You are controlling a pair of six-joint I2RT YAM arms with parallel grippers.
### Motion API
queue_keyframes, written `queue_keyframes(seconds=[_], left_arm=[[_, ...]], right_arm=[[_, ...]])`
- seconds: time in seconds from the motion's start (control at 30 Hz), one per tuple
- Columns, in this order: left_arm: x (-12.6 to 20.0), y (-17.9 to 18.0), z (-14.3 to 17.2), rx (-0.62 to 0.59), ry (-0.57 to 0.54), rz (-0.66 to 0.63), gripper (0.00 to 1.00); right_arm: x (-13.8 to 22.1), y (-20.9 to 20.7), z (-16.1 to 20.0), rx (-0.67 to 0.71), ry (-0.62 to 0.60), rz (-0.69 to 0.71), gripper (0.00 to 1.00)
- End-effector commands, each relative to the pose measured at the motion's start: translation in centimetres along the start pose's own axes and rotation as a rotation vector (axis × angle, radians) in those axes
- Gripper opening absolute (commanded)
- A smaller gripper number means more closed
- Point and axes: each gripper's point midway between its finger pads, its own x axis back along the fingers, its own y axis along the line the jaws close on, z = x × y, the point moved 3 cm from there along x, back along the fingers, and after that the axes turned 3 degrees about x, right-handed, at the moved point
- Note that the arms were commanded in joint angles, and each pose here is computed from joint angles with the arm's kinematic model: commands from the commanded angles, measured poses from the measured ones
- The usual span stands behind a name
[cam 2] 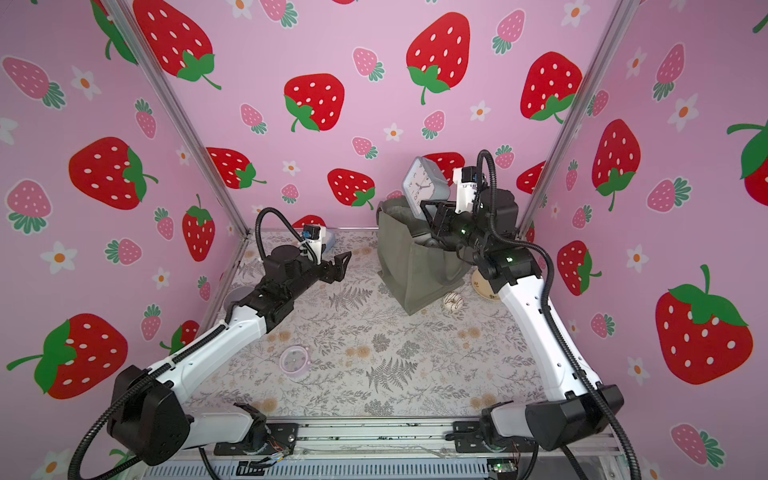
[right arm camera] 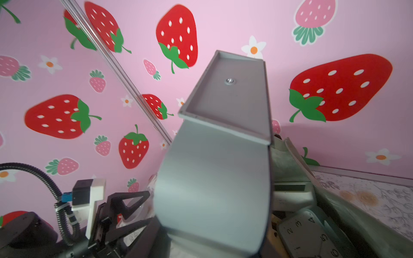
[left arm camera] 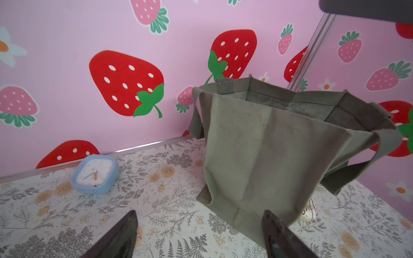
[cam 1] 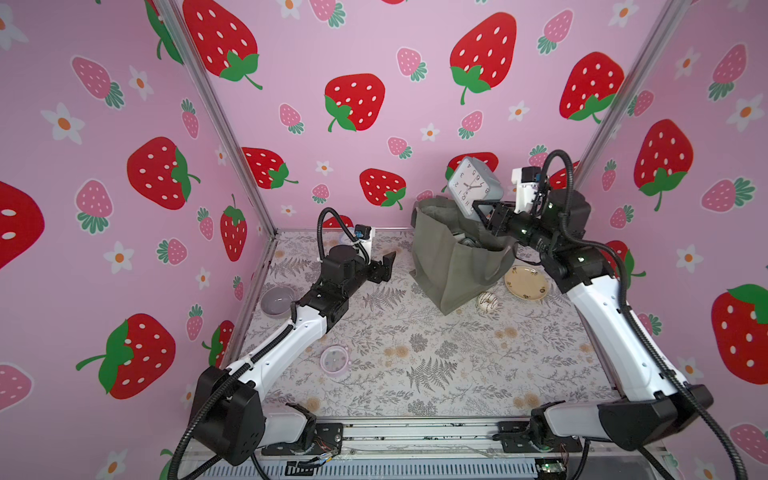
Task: Put the alarm clock into the canvas bag
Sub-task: Place the alarm at the canvas bag.
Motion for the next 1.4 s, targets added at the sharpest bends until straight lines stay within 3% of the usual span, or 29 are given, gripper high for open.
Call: queue_keyframes(seconds=[0.0,0.27,0.47,0.6,0.8,0.97,1.07,1.13,1.17,1.2,1.27,1.37], left_arm=[[0.0,-0.7,-1.1,0.051,-0.008,0.053,0.87],[-0.8,-0.1,-0.2,0.059,0.025,0.041,0.87],[-0.8,0.8,-0.2,0.072,0.042,-0.002,0.87],[-1.2,0.9,0.2,0.084,0.043,0.004,0.87],[-1.8,1.4,0.8,0.095,0.066,-0.001,0.87],[-1.8,2.0,1.1,0.113,0.064,-0.013,0.86],[-1.7,2.2,1.1,0.119,0.062,-0.019,0.86],[-1.6,2.5,1.1,0.133,0.054,-0.040,0.86],[-1.6,2.7,1.1,0.140,0.049,-0.051,0.86],[-1.5,2.8,1.0,0.146,0.044,-0.061,0.86],[-1.3,3.1,1.1,0.152,0.039,-0.076,0.86],[-0.8,3.3,1.0,0.161,0.033,-0.089,0.86]], right_arm=[[-0.6,-0.4,-0.8,0.104,0.028,0.031,0.28],[-5.2,-4.1,2.2,0.160,0.232,0.141,0.27],[-6.4,-6.4,4.8,0.214,0.383,0.222,0.26],[-7.4,-6.9,7.9,0.223,0.486,0.172,0.26],[-8.2,-7.6,12.2,0.173,0.619,0.120,0.25],[-8.8,-7.0,15.0,0.084,0.641,0.012,0.25],[-8.6,-9.0,16.4,0.043,0.655,0.134,0.27],[-8.3,-10.6,17.4,0.017,0.675,0.205,0.33],[-8.1,-11.5,17.7,0.007,0.679,0.252,0.40],[-7.8,-12.2,18.0,0.001,0.681,0.285,0.52],[-7.4,-12.8,17.9,-0.005,0.662,0.328,1.00],[-6.7,-12.4,16.2,0.000,0.607,0.347,1.00]])
